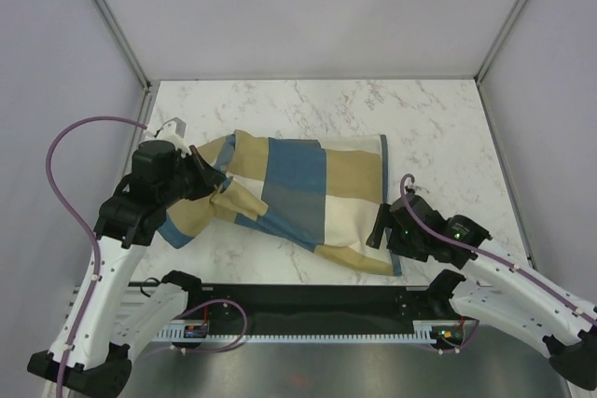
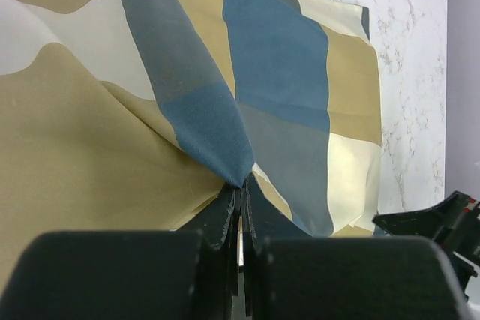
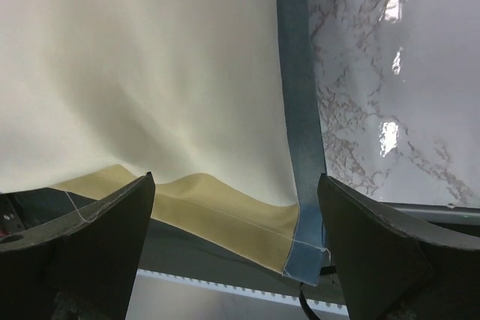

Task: Put the pillow into the pillowcase

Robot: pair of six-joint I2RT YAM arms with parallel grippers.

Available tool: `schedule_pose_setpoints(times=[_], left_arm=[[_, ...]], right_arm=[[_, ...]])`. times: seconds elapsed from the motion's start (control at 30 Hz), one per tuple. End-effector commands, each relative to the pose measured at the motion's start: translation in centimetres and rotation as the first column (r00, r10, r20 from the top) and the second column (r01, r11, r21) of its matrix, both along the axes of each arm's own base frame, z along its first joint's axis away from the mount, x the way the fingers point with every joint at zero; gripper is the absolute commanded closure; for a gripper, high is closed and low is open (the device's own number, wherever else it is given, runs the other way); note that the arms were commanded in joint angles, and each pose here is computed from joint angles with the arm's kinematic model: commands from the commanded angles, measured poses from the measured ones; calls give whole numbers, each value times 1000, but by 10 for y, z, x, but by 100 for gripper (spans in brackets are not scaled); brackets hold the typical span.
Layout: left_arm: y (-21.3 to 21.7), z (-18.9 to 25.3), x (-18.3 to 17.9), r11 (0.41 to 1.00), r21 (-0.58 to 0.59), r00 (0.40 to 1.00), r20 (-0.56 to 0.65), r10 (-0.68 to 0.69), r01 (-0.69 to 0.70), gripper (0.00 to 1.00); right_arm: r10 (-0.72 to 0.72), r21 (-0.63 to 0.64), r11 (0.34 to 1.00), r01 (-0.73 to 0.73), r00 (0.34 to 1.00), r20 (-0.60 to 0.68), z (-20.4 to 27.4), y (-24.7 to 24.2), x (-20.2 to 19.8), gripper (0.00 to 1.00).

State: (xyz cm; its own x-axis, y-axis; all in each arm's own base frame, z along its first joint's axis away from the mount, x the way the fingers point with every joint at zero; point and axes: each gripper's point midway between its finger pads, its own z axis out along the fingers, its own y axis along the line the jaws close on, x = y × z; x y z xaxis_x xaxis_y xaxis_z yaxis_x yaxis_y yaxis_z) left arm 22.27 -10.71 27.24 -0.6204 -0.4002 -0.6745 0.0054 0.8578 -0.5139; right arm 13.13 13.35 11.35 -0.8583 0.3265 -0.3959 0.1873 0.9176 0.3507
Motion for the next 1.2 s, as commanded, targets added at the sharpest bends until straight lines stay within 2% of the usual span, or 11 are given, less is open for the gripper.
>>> schedule_pose_setpoints(times=[0.0, 0.23, 0.27, 0.3, 0.33, 0.37, 0.5, 0.67, 0.8, 0.9, 1.17], left_arm=[[-4, 20, 10, 1000, -15, 994, 105, -19, 20, 98], [-3, 18, 7, 1000, -14, 994, 106, -19, 21, 98], [-2, 18, 7, 1000, -14, 994, 107, -17, 18, 98], [-2, 16, 7, 1000, -13, 994, 105, -18, 20, 98], [-3, 15, 8, 1000, -12, 995, 103, -18, 20, 98], [-2, 15, 7, 1000, -12, 995, 103, -17, 18, 98], [-2, 22, 5, 999, -1, 992, 125, -33, 33, 98], [2, 37, -15, 998, 15, 989, 137, -62, 60, 98], [18, 80, -40, 999, 32, 973, 226, -39, 33, 98], [23, 107, -52, 999, 41, 967, 252, -42, 32, 98], [37, 173, -76, 999, 48, 933, 360, -20, 3, 98]], right_arm=[[69, 135, 988, -69, 998, 6, -9, 30, -1, 2], [110, 39, 993, -108, 993, -51, -57, 34, -13, 2], [116, 37, 993, -115, 992, -51, -60, 37, -14, 12], [127, 38, 991, -125, 991, -42, -62, 41, -12, 31], [124, 27, 992, -123, 992, -28, -60, 41, -8, 92], [112, 19, 994, -111, 994, -14, -55, 39, -5, 100], [120, -1, 993, -120, 991, 67, -7, 34, 4, 100], [117, 93, 985, -144, 961, 252, 105, 33, 15, 100], [47, 213, 967, -142, 916, 399, 197, 19, 12, 100], [-30, 192, 979, -68, 883, 468, 243, -1, 22, 100], [-139, 241, 971, -1, 815, 563, 305, -20, 32, 100]])
